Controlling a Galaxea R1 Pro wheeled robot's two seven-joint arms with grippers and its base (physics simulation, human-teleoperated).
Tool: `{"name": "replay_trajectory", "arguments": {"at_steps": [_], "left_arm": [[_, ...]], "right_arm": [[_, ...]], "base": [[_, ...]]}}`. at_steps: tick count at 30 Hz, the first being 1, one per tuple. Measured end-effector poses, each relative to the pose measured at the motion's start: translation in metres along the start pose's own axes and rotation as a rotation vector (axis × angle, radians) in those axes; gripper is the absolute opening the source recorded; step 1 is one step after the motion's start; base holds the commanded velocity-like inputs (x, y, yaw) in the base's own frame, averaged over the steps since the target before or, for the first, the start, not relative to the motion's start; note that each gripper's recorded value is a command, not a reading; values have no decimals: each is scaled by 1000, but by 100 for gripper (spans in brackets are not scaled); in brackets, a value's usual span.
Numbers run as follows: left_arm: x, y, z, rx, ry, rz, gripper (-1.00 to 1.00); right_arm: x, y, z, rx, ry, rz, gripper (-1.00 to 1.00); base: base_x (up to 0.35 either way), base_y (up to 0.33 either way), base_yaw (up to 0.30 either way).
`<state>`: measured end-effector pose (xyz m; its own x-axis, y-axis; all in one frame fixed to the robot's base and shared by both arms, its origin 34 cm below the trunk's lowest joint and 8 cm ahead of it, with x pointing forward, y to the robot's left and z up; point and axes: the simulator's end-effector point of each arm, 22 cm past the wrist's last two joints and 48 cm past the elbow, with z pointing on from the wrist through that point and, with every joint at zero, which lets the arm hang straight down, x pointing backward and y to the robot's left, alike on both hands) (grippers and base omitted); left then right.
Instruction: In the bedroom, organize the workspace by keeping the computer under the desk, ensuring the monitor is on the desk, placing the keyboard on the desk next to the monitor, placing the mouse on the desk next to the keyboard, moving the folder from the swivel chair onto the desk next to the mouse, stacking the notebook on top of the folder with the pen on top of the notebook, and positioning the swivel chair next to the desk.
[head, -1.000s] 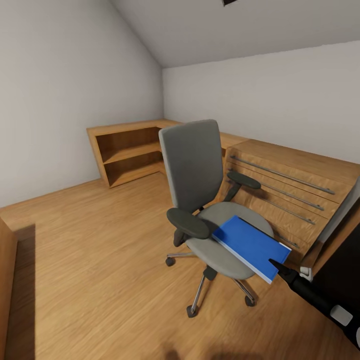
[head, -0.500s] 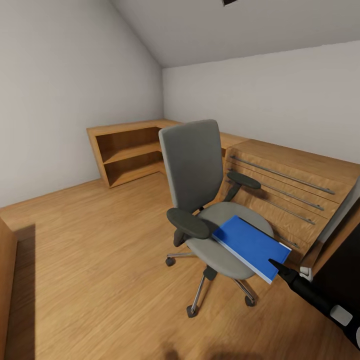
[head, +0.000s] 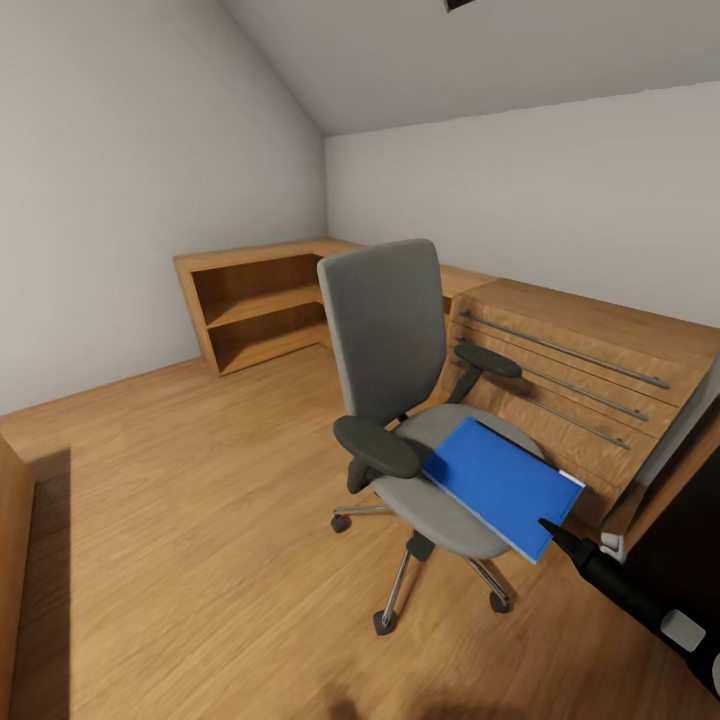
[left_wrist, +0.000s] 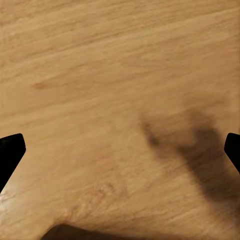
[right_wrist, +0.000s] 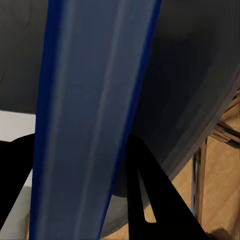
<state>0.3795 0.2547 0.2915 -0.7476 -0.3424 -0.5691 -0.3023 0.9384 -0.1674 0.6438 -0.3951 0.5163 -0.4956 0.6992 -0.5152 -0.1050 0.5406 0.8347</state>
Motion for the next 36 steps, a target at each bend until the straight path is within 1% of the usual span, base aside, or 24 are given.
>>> {"name": "replay_trajectory", "arguments": {"at_steps": [36], "left_arm": [[-55,-17,-53,0,1,0,100]], "right_arm": [[-45,63,0,0,7,6,-100]], "base": [[0,0,0]]}}
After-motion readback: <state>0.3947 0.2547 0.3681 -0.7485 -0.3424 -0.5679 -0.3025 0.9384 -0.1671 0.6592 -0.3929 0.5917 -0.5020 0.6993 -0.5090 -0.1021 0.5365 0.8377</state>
